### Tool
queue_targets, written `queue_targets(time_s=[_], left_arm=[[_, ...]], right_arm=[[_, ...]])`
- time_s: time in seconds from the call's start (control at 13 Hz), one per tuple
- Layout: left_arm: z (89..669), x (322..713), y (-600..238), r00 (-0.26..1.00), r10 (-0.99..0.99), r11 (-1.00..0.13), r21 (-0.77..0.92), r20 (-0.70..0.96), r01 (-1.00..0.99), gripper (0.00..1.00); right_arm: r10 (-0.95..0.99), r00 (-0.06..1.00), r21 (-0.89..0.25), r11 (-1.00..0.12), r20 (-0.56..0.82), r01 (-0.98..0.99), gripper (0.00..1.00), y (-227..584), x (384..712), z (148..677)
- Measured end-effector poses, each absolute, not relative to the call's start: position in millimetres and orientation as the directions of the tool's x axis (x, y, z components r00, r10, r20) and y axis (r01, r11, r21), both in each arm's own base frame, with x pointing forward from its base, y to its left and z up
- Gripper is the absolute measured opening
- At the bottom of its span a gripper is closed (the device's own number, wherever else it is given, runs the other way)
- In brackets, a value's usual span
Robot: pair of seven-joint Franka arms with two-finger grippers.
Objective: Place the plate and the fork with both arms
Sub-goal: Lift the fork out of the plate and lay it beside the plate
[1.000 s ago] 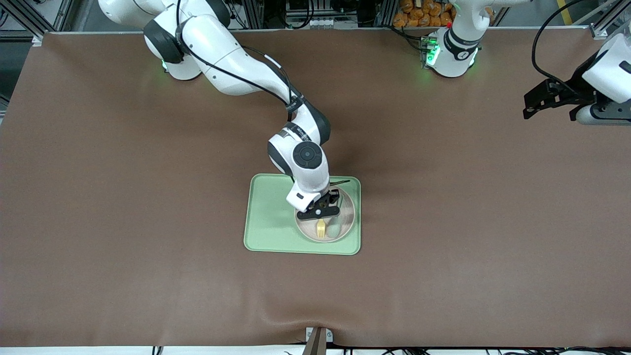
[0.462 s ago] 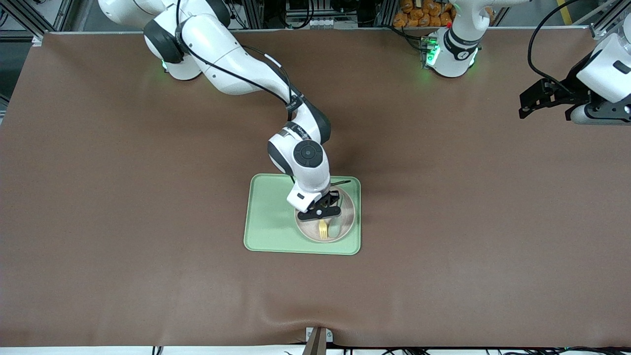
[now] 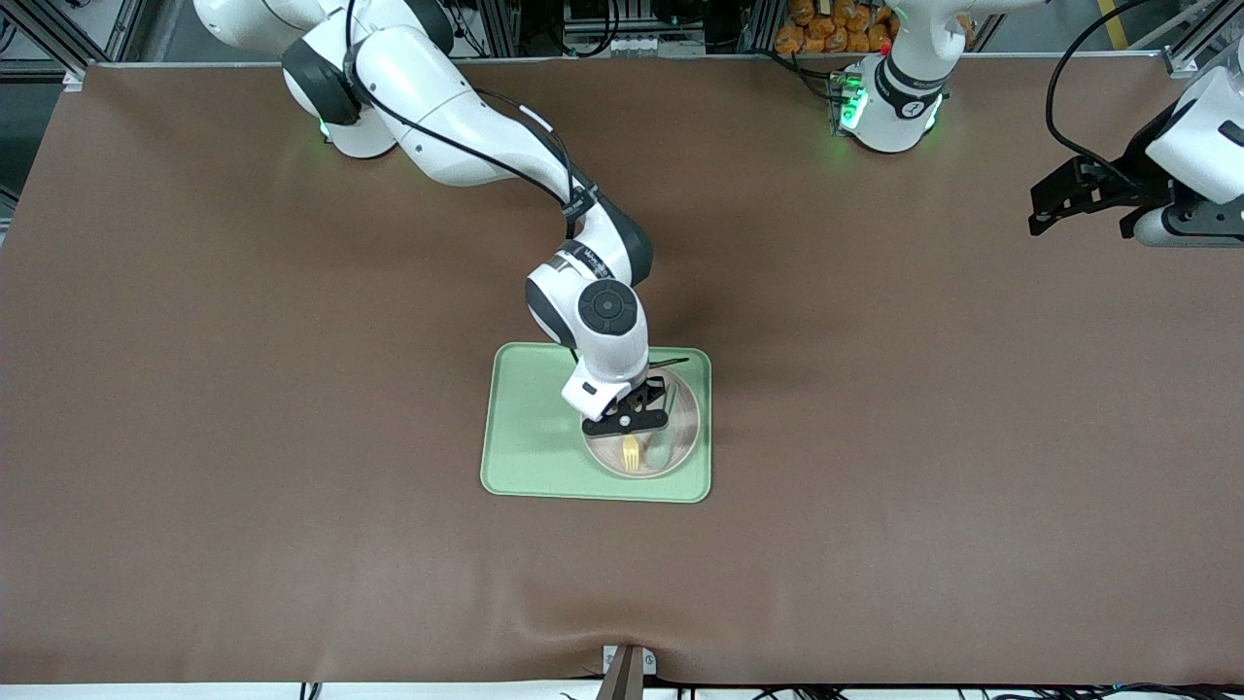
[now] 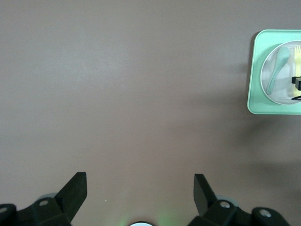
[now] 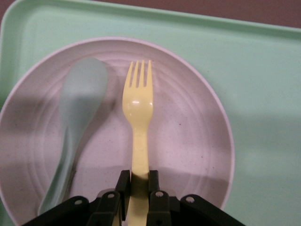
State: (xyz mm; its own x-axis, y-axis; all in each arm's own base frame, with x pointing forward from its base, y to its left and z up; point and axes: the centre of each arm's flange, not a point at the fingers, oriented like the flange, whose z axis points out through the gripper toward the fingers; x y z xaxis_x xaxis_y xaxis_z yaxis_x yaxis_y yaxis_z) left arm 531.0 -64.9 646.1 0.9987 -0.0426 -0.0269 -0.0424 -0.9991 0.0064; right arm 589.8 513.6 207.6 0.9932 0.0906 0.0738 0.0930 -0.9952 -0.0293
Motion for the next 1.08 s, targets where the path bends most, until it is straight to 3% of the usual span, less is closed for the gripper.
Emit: queue_targets(time_s=[0.54, 0.85, 1.08], left_arm=[[646.0, 531.7, -59.3, 0.999, -0.032, -0.999, 0.006, -0.027, -0.032, 1.00], [645.7, 531.7, -59.0, 0.999, -0.032, -0.999, 0.006, -0.028, -0.031, 1.00], [645.2, 531.9, -57.3, 0.999, -0.028, -1.000, 0.006, -0.029, -0.028, 1.00]], right_arm=[[0.000, 0.997, -0.055, -0.998, 0.082, 0.004, 0.20, 468.2, 630.6, 274.3], [-0.067, 0.997, -0.037, -0.997, 0.049, -0.065, 0.20, 413.8, 658.1, 272.0], [-0.073, 0.997, -0.033, -0.997, 0.037, -0.072, 0.20, 397.7, 650.3, 258.7]])
